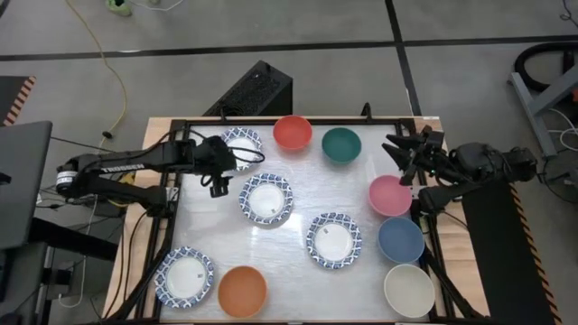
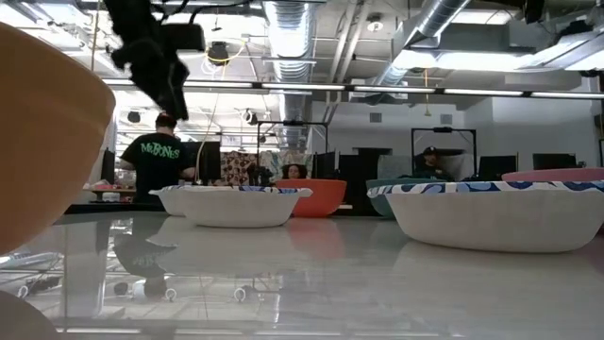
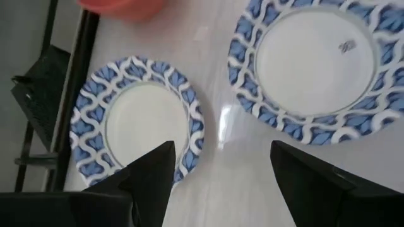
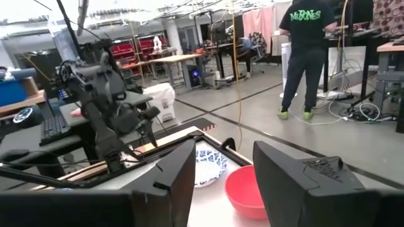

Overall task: Nest bowls inside each other by size order
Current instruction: Stack the top left blue patterned bowl into the bottom right blue patterned bowl

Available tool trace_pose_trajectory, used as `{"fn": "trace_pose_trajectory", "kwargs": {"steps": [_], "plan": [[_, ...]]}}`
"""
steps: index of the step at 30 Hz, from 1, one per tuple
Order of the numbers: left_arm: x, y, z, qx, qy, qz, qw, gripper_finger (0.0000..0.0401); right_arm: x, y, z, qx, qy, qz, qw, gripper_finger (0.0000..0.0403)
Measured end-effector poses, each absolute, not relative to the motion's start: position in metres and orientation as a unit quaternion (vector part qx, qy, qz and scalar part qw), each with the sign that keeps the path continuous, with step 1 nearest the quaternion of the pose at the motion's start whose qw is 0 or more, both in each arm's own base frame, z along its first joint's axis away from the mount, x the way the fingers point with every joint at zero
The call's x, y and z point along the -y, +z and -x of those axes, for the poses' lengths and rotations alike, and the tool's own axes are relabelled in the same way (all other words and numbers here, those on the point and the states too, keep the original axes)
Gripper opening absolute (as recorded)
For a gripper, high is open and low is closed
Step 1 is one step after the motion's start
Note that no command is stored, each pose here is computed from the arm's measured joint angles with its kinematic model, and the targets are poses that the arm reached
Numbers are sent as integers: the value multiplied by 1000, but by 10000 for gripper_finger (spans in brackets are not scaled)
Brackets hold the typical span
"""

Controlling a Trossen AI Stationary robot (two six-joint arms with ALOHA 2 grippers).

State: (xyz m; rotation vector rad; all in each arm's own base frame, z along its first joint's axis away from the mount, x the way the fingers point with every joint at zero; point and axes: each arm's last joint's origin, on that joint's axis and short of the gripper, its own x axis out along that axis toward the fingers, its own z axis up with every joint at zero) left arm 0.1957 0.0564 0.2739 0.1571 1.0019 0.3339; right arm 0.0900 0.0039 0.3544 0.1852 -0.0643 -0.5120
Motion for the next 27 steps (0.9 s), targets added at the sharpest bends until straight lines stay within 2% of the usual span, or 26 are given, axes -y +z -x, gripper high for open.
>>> {"fn": "trace_pose_trajectory", "kwargs": {"steps": [7,11,20,27], "plan": [[-64,230,-194,-451,162,-88,873,249,-4,354,-90,34,-252,-97,962,180],[-66,207,-193,-463,183,-108,860,249,-4,354,-90,36,-252,-107,961,180],[-72,183,-186,-479,196,-145,843,249,-4,354,-90,39,-252,-119,960,178],[-84,162,-189,-512,193,-132,827,249,-4,355,-90,43,-251,-132,958,177]]}}
